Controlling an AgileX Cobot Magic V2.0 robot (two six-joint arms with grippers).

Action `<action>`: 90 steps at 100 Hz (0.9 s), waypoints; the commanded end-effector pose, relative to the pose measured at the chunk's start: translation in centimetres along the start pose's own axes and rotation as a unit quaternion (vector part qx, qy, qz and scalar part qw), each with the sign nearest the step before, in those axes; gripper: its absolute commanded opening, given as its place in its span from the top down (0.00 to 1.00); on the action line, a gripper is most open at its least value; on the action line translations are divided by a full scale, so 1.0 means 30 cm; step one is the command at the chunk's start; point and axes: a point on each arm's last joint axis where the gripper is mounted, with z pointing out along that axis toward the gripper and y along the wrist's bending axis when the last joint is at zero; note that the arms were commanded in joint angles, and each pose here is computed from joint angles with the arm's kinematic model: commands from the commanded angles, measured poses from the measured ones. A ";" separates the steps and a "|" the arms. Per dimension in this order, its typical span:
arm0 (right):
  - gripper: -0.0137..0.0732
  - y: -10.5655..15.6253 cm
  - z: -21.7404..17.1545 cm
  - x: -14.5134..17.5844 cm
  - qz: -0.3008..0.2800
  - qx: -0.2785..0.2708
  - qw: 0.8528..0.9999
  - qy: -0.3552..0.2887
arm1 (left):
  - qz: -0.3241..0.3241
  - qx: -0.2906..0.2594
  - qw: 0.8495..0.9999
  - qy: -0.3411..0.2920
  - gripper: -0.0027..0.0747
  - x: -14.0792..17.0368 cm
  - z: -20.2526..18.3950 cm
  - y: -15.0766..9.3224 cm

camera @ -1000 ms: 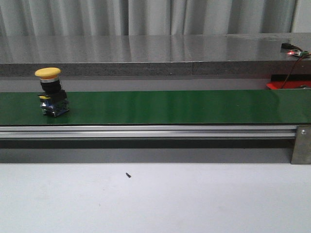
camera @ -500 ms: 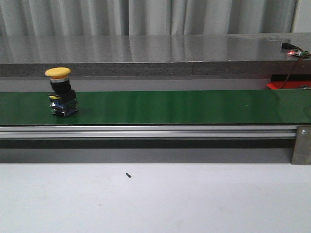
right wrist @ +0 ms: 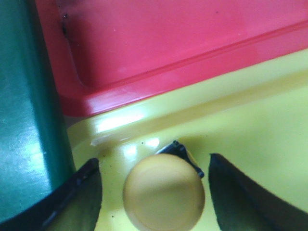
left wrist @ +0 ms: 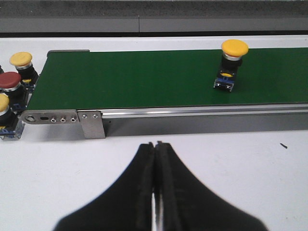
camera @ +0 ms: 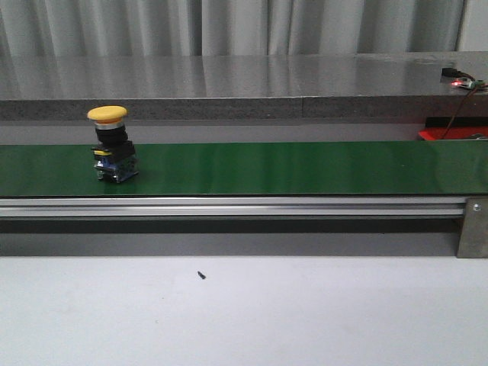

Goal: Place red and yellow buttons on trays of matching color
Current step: 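Open the right gripper and move back over the belt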

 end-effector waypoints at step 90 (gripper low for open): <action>0.28 0.475 -0.443 -0.069 -0.247 -0.155 0.952 -0.098 | -0.005 0.004 0.999 -0.041 0.99 -0.042 -0.011 -0.003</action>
